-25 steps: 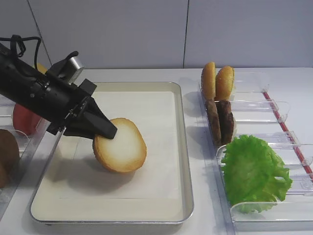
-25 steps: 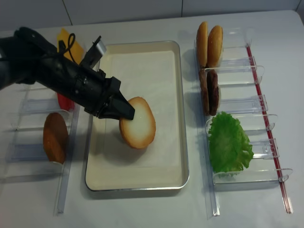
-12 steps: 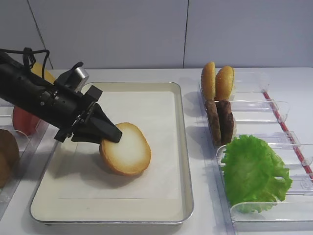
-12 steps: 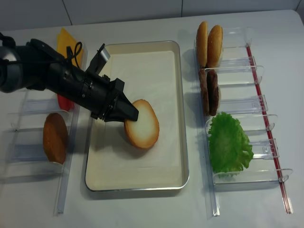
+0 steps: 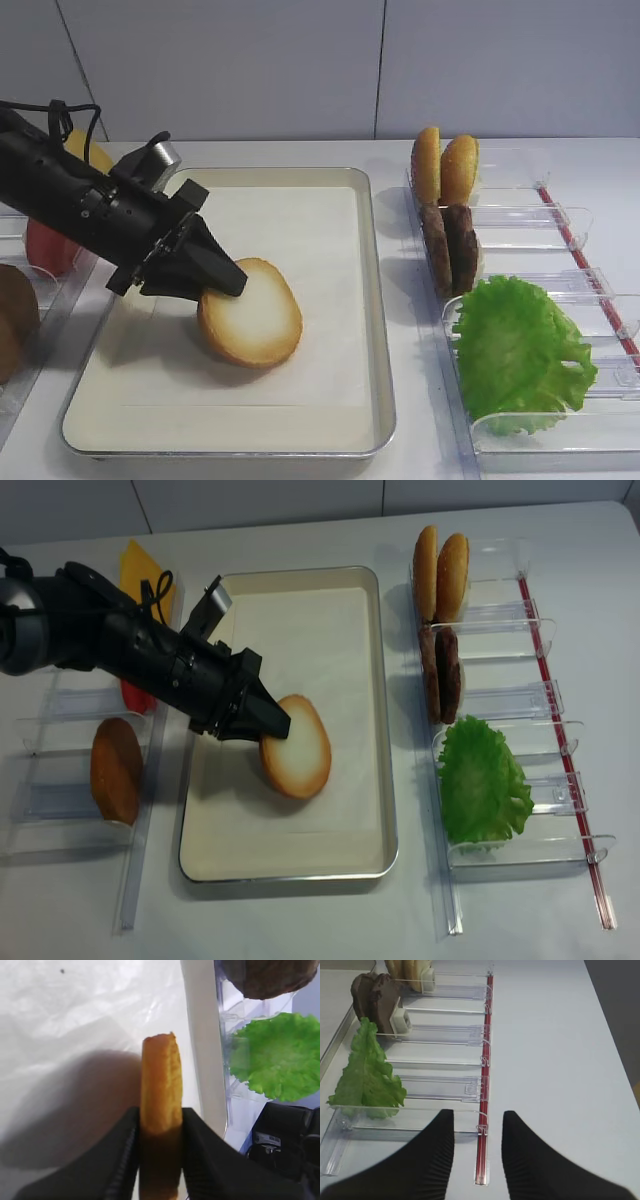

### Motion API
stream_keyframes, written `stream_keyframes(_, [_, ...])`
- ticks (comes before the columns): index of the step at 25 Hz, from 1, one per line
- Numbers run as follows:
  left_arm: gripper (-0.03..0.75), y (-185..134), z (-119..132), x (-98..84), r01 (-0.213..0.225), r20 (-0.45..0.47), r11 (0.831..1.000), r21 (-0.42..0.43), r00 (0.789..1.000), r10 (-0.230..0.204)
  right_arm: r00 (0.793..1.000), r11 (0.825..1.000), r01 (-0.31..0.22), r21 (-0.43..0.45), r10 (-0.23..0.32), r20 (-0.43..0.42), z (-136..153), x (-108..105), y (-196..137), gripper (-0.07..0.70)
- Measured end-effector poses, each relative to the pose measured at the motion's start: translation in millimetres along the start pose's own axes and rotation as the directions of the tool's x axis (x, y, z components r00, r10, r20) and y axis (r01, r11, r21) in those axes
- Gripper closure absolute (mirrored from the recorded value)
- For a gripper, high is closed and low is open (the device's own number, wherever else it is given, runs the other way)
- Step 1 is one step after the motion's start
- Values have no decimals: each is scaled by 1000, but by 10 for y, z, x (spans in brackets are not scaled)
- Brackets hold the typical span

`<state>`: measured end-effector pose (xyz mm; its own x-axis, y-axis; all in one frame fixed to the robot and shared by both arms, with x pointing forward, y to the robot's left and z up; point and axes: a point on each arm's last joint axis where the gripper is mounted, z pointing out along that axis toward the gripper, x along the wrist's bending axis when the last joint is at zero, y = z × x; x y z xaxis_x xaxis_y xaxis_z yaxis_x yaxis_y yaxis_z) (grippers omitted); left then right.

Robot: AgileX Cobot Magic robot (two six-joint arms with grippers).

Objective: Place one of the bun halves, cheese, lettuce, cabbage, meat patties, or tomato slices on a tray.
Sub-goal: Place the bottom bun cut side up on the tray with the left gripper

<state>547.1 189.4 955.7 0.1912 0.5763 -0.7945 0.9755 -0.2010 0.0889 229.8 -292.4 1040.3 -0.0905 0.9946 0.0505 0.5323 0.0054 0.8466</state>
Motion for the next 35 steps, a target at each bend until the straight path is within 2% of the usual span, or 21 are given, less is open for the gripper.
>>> stream_keyframes(4, [380,-10,0,12,42,-13,999,10,999,-42,1000,1000,0,0,0,0,0,0,0,374])
stream_keyframes(7, [336,14,-28,10,72,-45,997,19,996,-71,1000,1000,0,0,0,0,0,0,0,374])
stream_keyframes(15, [321,146,-177,-22,125,-186,992,24,975,-119,1000,1000,0,0,0,0,0,0,0,374])
stream_keyframes(21, [321,170,-206,-38,150,-319,987,55,940,-125,1000,1000,2,0,-2,0,0,0,0,374])
stream_keyframes(24, [321,153,-171,-100,142,-338,987,70,935,-111,1000,1000,2,0,-2,0,0,0,0,374])
stream_keyframes(26, [321,126,-191,-193,117,-351,991,70,932,-85,1000,1000,2,0,-2,0,0,0,0,374])
stream_keyframes(30, [322,45,-362,-377,74,-406,996,40,912,-52,1000,1000,2,0,-2,0,0,0,0,374])
stream_keyframes(32, [325,-14,-487,-468,51,-455,999,15,890,-38,1000,1000,2,0,-2,0,0,0,0,374])
stream_keyframes(35, [335,-151,-739,-630,-3,-567,1000,-31,824,-15,1000,1000,2,0,-2,0,0,0,0,374])
